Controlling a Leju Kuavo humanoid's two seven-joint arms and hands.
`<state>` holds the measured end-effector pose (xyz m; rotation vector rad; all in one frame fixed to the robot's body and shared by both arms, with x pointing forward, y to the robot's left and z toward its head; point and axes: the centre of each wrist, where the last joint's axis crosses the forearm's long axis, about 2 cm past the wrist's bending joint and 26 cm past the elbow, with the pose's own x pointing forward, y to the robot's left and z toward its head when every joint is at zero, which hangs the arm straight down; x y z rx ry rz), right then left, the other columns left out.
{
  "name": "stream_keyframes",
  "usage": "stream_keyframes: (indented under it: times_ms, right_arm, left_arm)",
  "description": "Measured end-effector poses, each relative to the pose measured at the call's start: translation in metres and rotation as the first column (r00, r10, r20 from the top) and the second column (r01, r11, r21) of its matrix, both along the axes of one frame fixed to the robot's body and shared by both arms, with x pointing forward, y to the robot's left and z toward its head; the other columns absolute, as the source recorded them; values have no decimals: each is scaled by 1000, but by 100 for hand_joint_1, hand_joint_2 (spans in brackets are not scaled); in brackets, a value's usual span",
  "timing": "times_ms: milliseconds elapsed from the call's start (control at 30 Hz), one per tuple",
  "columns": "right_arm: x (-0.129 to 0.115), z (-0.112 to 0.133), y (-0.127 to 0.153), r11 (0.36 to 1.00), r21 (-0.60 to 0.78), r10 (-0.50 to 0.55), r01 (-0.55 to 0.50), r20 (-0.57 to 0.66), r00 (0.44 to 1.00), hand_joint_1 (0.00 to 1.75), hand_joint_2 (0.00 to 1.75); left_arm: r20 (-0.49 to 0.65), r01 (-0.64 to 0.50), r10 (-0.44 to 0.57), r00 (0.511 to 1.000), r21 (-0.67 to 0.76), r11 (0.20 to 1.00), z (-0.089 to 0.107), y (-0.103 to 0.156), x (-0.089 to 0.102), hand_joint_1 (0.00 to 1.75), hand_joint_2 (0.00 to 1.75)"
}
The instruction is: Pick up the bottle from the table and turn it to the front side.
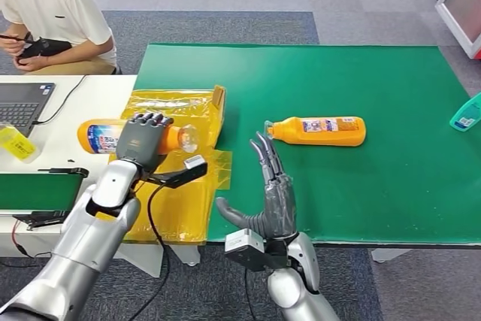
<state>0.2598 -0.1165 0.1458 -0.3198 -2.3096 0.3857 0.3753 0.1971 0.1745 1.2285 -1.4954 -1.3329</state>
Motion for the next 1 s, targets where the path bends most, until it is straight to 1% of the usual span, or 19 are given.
stream_keyframes:
  times_ms: [100,200,300,467,667,867,1000]
  right_arm:
    - [0,0,0,1000,3,14,-14,5,1000,0,175]
    - [0,0,0,999,10,32,-32,8,999,0,175]
    - [0,0,0,998,16,53,-53,10,999,0,175]
    - [0,0,0,997,19,69,-69,14,998,0,175]
    - [0,0,0,996,31,78,-79,26,997,0,175]
    - [-1,3,-1,996,43,82,-83,33,996,0,175]
    - [-3,5,0,994,52,91,-92,37,995,0,175]
  left_arm:
    - [-131,-39,36,991,-21,999,-11,3,14,175,175]
    - [-250,-45,35,968,-35,998,-19,-5,22,175,175]
    - [-326,-32,12,945,-57,998,-23,-17,28,175,175]
    - [-375,-5,-56,925,-158,987,-19,-33,34,175,175]
    - [-391,72,-197,899,-311,948,-16,-54,32,175,175]
    - [-405,114,-257,877,-344,932,-14,-78,24,175,175]
    - [-424,142,-292,858,-350,926,-17,-94,18,175,175]
